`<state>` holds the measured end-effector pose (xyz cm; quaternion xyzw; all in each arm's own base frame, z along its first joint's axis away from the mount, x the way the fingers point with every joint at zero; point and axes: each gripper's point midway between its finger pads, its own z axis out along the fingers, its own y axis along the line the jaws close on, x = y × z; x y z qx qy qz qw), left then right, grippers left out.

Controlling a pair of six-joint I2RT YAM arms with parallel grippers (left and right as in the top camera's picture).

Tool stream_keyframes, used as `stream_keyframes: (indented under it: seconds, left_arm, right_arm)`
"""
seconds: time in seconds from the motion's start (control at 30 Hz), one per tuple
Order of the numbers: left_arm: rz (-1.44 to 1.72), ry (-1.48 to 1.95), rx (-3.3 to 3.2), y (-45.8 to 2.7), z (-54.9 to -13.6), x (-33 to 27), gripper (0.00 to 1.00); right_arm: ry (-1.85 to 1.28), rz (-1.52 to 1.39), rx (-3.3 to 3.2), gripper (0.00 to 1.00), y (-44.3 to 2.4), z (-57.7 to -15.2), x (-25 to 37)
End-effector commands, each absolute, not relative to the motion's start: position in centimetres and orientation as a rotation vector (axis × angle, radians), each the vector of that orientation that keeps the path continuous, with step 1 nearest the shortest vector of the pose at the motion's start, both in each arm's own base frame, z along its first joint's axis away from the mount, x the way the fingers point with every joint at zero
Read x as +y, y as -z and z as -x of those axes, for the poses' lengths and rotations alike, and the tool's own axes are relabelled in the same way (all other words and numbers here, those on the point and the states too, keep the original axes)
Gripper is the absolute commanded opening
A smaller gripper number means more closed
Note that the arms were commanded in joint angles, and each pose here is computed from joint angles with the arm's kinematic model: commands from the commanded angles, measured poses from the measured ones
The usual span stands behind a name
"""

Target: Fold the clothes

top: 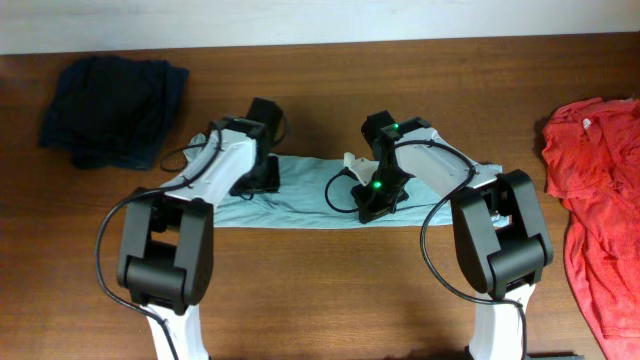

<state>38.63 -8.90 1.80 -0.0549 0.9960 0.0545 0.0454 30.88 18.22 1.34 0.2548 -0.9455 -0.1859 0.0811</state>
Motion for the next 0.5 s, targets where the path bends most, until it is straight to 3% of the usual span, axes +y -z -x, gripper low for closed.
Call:
stream_keyframes:
  seconds: [0.0,0.47]
  left_arm:
    - [0.272,-0.174,3.0,-2.6,-40.1,-7.4,0.5]
    - [0.317,-0.035,2.982,-2.6,-41.1,-7.8,0.54]
  right_arm:
    - [0.546,-0.764,-2.83,0.05,-1.4,-30.8,18.4]
    - [0.547,-0.767,-2.833,0.05,-1.4,-30.9,18.4]
